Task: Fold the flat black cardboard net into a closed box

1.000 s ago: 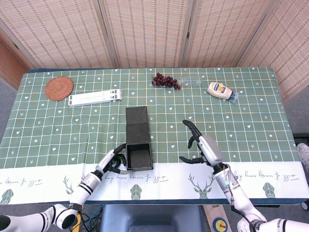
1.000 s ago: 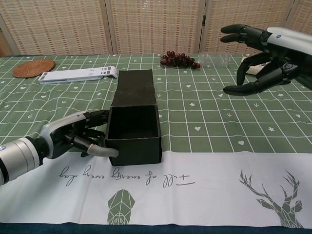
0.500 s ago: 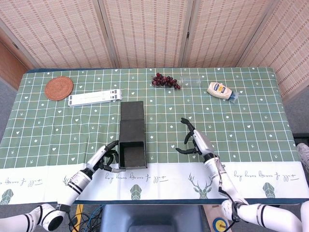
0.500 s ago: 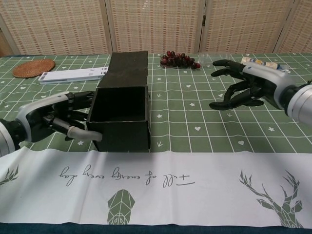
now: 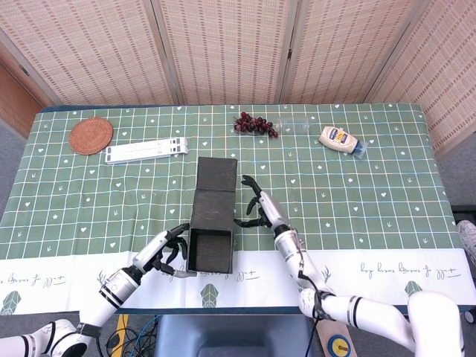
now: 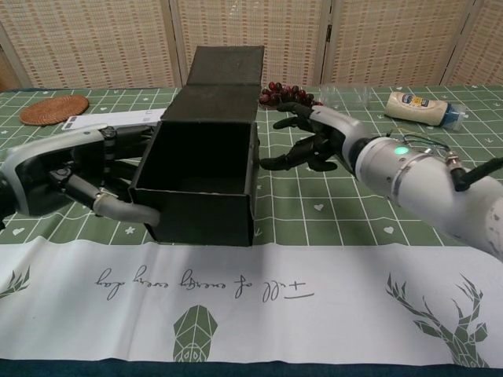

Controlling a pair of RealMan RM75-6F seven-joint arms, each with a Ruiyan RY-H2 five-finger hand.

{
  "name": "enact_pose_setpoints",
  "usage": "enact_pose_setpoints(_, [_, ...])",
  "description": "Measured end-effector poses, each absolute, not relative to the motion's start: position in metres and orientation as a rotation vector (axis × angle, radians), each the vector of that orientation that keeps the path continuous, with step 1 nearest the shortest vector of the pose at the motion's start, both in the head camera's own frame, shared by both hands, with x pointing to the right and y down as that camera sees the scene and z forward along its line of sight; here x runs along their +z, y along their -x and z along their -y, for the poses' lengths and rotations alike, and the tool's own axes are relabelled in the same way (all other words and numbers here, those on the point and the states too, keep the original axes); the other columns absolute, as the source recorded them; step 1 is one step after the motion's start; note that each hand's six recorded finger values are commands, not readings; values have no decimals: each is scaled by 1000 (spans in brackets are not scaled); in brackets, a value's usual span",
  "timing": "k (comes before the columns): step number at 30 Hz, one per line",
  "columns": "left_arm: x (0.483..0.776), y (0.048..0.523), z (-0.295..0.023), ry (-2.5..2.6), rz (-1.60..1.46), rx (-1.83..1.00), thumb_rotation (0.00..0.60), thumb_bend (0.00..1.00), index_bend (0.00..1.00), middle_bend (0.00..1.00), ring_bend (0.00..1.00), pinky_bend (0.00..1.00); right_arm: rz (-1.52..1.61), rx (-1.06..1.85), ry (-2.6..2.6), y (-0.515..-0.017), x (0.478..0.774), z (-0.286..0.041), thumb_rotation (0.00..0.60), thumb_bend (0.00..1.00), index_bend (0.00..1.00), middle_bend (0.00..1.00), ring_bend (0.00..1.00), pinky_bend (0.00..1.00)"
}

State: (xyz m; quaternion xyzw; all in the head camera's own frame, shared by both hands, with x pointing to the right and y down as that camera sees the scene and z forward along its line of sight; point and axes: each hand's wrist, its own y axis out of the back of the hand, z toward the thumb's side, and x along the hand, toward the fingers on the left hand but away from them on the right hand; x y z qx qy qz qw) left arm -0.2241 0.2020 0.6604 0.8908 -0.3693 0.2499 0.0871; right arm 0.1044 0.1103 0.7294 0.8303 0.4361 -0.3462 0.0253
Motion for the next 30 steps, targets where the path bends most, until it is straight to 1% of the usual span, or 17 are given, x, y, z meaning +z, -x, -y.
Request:
enact_pose_setpoints(6, [667, 213, -203, -2673, 1035, 792, 600, 103, 272, 285, 574, 827, -1351, -938, -2528, -68, 722, -103, 600, 90, 0, 108, 584, 1000])
enact_pose_setpoints(11, [676, 208, -201, -2693, 1004, 853, 600, 103, 270, 286, 573, 827, -1328, -835, -2518, -52, 707, -102, 600, 1, 0, 128, 587, 1000])
enact_pose_setpoints(21, [691, 213, -193, -2674, 1025, 958, 600, 103, 252, 285, 572, 826, -1247, -721, -2578, -52, 667, -100, 600, 0, 0, 191, 590, 1000])
enact_pose_setpoints(26, [698, 219, -186, -2638, 1085, 1012, 600, 103, 239, 286, 571, 826, -1152, -749, -2679, -49, 652, -104, 600, 0, 0, 250, 593, 1000])
enact_pose_setpoints(30, [704, 227, -180, -2590, 1156, 1059, 600, 103, 226, 286, 571, 814, -1043, -813, -2780, -43, 645, -110, 600, 0, 0, 276, 604, 1000])
